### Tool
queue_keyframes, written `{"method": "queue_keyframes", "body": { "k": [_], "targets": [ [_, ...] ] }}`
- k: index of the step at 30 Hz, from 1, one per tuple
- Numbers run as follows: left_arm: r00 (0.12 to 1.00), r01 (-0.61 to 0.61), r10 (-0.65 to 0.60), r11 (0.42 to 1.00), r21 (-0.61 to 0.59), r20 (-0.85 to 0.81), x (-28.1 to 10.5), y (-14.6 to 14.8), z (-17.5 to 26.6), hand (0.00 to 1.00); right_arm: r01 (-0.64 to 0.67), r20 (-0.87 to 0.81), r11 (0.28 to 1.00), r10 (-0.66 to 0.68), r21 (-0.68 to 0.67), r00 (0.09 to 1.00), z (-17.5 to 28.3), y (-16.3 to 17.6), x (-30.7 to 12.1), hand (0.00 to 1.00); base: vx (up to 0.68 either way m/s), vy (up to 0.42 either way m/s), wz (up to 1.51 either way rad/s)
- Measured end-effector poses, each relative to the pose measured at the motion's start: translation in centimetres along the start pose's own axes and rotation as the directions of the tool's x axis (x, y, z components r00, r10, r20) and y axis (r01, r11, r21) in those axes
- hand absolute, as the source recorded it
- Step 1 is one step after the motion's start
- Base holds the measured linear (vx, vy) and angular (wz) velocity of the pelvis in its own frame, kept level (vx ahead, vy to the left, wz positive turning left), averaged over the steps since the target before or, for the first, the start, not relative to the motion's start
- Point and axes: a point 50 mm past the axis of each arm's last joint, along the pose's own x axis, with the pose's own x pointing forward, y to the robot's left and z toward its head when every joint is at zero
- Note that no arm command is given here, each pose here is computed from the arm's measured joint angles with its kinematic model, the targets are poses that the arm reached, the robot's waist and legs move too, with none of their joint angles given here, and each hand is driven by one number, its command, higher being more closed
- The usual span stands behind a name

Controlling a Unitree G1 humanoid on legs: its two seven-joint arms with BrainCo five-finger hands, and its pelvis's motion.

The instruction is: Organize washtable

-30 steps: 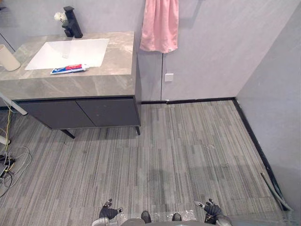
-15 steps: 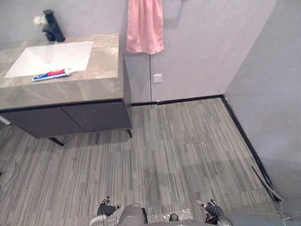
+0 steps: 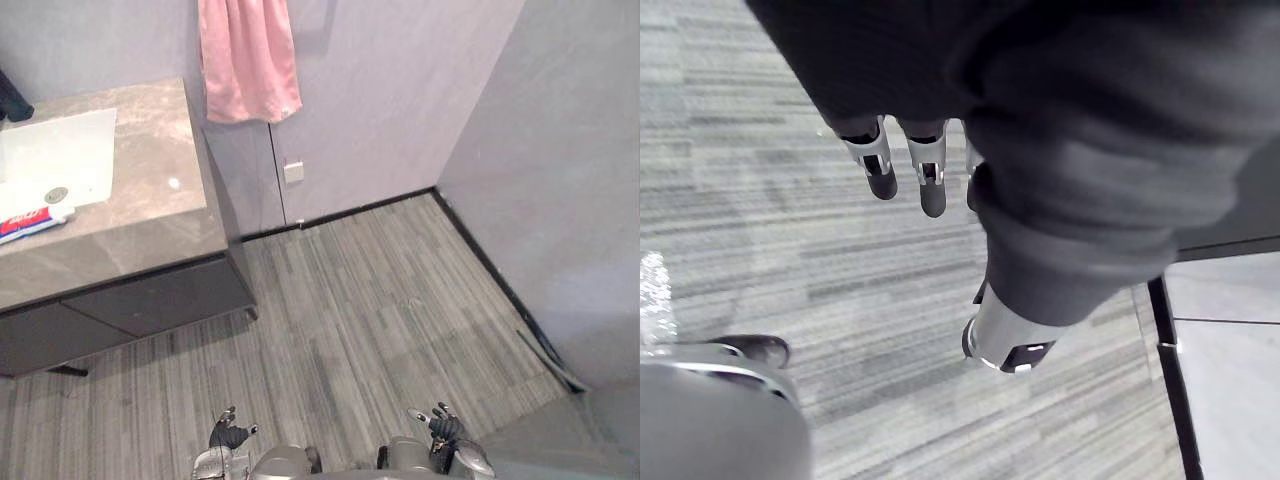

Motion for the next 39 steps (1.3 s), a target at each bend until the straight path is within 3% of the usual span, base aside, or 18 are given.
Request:
{"method": "queue_keyframes", "body": {
  "k": [3, 6, 12, 24, 31, 39],
  "targets": [
    [0.999, 0.043, -0.043, 0.999, -0.013, 0.006, 0.0, -1.8, 0.3, 0.00, -0.025, 0.023, 0.999, 0.026, -0.025, 0.999, 0.7, 0.4, 0.1, 0.00, 0.34, -0.131, 0.24],
    [0.999, 0.042, -0.042, 0.999, -0.006, 0.002, 0.0, -1.7, 0.2, 0.00, -0.036, 0.002, 0.999, 0.036, -0.032, 0.999, 0.0, 0.4, 0.0, 0.00, 0.41, -0.216, 0.42],
    [1.000, 0.019, -0.020, 0.988, -0.151, -0.007, -0.2, -2.7, -0.1, 0.00, -0.020, 0.030, 0.999, 0.021, -0.039, 0.999, 0.9, -0.2, 0.1, 0.00, 0.38, -0.297, 0.46],
    [0.995, 0.053, -0.050, 0.998, -0.031, 0.085, 0.3, -2.1, 2.2, 0.00, -0.032, -0.030, 0.999, 0.031, -0.033, 0.999, -0.7, 1.0, -0.1, 0.00, 0.30, 0.023, 0.14],
    [0.996, 0.076, -0.078, 0.996, 0.047, 0.036, 0.4, -1.7, 1.3, 0.00, -0.061, -0.027, 0.998, 0.061, -0.033, 0.998, -0.7, 1.8, -0.1, 0.00, 0.37, 0.146, 0.37],
    [0.996, 0.086, -0.087, 0.995, 0.048, 0.019, 0.2, -2.1, 0.9, 0.00, -0.081, 0.020, 0.996, 0.081, -0.037, 0.996, 0.7, 2.1, 0.2, 0.00, 0.36, -0.101, 0.44]
  ]
}}
